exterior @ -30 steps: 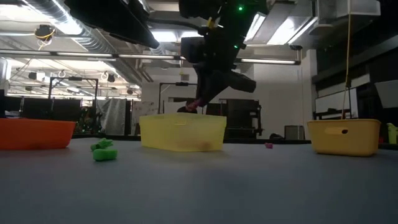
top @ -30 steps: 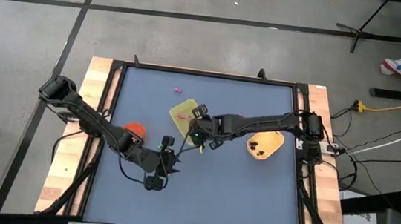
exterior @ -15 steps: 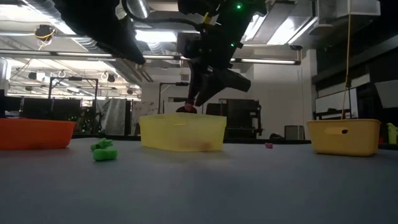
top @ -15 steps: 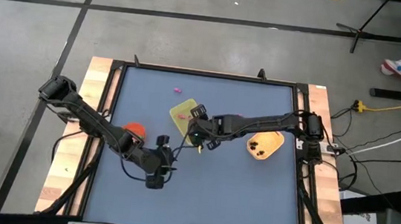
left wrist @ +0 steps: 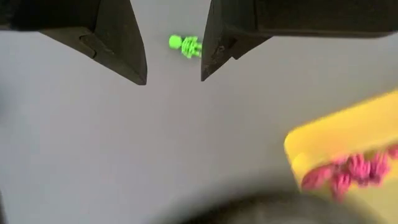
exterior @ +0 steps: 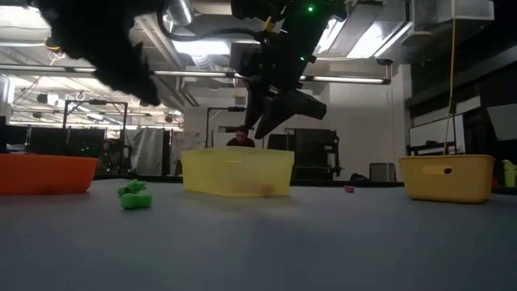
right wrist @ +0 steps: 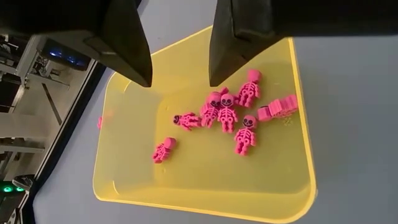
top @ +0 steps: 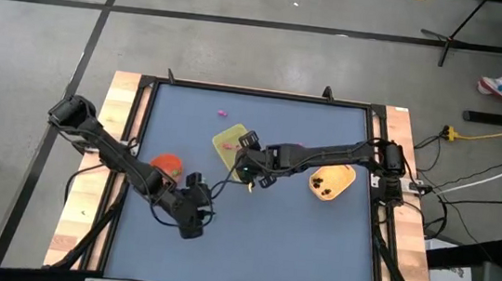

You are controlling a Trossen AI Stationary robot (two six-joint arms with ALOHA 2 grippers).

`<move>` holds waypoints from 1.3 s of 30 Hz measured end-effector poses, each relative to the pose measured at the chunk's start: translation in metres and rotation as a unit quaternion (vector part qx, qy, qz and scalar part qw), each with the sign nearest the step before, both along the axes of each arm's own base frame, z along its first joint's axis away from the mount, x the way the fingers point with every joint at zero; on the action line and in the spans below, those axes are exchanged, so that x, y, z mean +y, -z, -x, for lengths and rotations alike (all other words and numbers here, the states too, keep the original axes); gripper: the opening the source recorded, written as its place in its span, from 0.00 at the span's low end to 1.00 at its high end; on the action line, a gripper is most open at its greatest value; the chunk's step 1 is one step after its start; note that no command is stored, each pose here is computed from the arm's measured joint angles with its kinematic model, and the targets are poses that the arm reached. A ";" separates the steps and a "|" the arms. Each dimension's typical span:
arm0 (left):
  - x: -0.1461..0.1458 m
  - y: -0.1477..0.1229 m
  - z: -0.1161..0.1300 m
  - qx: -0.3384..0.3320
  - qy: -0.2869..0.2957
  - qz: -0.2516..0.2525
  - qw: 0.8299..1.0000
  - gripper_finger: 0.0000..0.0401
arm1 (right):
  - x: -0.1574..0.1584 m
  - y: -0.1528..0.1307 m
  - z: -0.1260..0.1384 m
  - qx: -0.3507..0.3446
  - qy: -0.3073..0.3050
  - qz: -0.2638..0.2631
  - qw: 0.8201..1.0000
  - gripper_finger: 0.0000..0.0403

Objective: Sort Halloween decoration
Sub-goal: Put the green skeleton toy into the orange bin

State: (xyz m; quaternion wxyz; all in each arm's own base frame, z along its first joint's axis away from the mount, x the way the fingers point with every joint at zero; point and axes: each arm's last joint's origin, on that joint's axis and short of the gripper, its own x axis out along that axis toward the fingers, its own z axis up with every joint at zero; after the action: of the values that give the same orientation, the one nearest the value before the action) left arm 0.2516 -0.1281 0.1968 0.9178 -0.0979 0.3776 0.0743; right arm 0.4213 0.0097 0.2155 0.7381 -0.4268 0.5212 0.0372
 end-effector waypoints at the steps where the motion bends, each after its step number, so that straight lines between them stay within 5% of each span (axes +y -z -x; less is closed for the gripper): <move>1: 0.000 0.003 0.002 0.002 -0.008 0.003 1.000 0.34 | 0.000 0.000 0.000 0.000 0.000 0.000 1.000 0.39; 19: 0.013 0.031 0.021 -0.021 -0.134 -0.065 0.989 0.34 | 0.000 -0.001 0.000 -0.001 -0.003 -0.005 1.000 0.39; 30: 0.050 0.061 0.032 0.016 -0.226 -0.056 0.972 0.34 | 0.003 0.001 0.000 0.002 -0.029 -0.055 0.998 0.39; 39: 0.067 0.078 0.042 0.049 -0.242 -0.043 0.968 0.34 | 0.003 0.000 0.000 0.002 -0.029 -0.055 0.998 0.39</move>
State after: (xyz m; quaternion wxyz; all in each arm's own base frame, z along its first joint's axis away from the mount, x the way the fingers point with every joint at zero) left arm 0.2099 -0.0613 0.1192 0.8564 -0.1435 0.3833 0.3149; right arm 0.4216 0.0130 0.2150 0.7581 -0.4008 0.5069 0.0878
